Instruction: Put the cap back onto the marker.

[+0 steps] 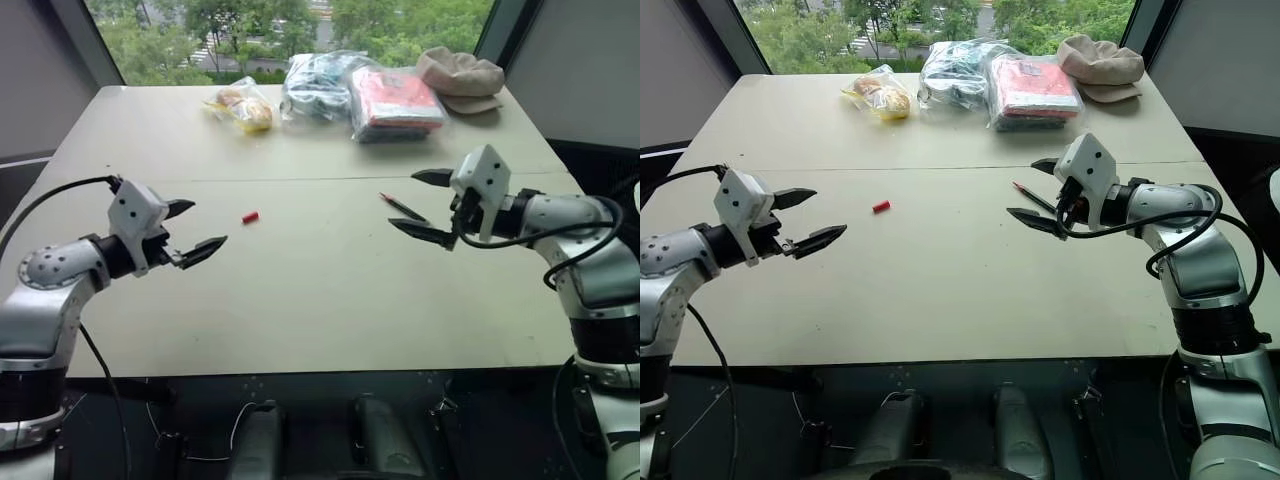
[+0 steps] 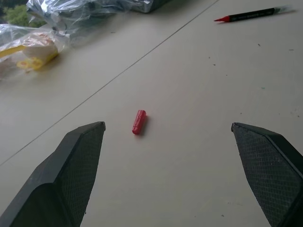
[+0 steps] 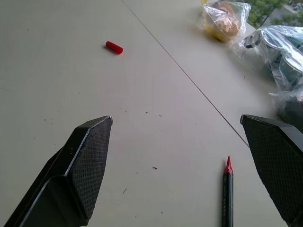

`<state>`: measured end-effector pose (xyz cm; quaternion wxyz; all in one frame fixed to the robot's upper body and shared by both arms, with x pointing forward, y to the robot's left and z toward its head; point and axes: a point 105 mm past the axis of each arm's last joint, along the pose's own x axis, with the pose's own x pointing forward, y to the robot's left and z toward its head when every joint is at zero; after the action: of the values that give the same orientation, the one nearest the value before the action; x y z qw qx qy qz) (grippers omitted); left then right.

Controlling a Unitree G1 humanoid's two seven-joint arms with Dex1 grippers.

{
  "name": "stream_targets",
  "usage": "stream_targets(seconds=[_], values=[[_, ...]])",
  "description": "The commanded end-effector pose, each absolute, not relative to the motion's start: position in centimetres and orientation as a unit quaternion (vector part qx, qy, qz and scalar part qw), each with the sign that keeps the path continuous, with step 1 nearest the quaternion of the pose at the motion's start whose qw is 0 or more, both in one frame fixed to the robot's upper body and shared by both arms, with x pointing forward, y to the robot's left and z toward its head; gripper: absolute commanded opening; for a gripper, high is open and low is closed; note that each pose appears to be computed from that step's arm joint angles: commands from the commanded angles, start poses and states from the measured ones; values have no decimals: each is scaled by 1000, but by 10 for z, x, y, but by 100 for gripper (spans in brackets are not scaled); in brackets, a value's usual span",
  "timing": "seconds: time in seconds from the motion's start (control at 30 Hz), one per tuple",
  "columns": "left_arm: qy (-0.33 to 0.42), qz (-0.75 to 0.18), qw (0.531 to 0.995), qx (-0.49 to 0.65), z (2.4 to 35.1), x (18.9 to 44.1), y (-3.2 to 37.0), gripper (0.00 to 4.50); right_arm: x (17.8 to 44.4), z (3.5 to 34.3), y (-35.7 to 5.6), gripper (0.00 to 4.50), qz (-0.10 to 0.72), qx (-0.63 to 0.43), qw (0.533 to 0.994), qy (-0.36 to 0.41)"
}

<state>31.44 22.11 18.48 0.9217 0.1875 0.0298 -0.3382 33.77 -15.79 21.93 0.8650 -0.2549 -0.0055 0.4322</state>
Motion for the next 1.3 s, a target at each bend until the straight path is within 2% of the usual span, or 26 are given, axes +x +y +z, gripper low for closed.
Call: stream_targets(seconds=[0.03,0.57,0.93,1.07,1.3], values=[[7,-333,922,197,200,311,222,447,334,238,-154,450,434,-262,861,-37],[13,-338,922,188,198,307,220,447,333,237,-151,450,438,-258,860,-38],[16,-321,931,173,186,313,223,447,334,236,-149,450,430,-251,866,-48],[12,-309,939,147,180,320,228,447,333,238,-145,450,419,-229,877,-62],[20,-311,941,132,158,350,227,447,326,225,-142,450,400,-214,889,-60]])
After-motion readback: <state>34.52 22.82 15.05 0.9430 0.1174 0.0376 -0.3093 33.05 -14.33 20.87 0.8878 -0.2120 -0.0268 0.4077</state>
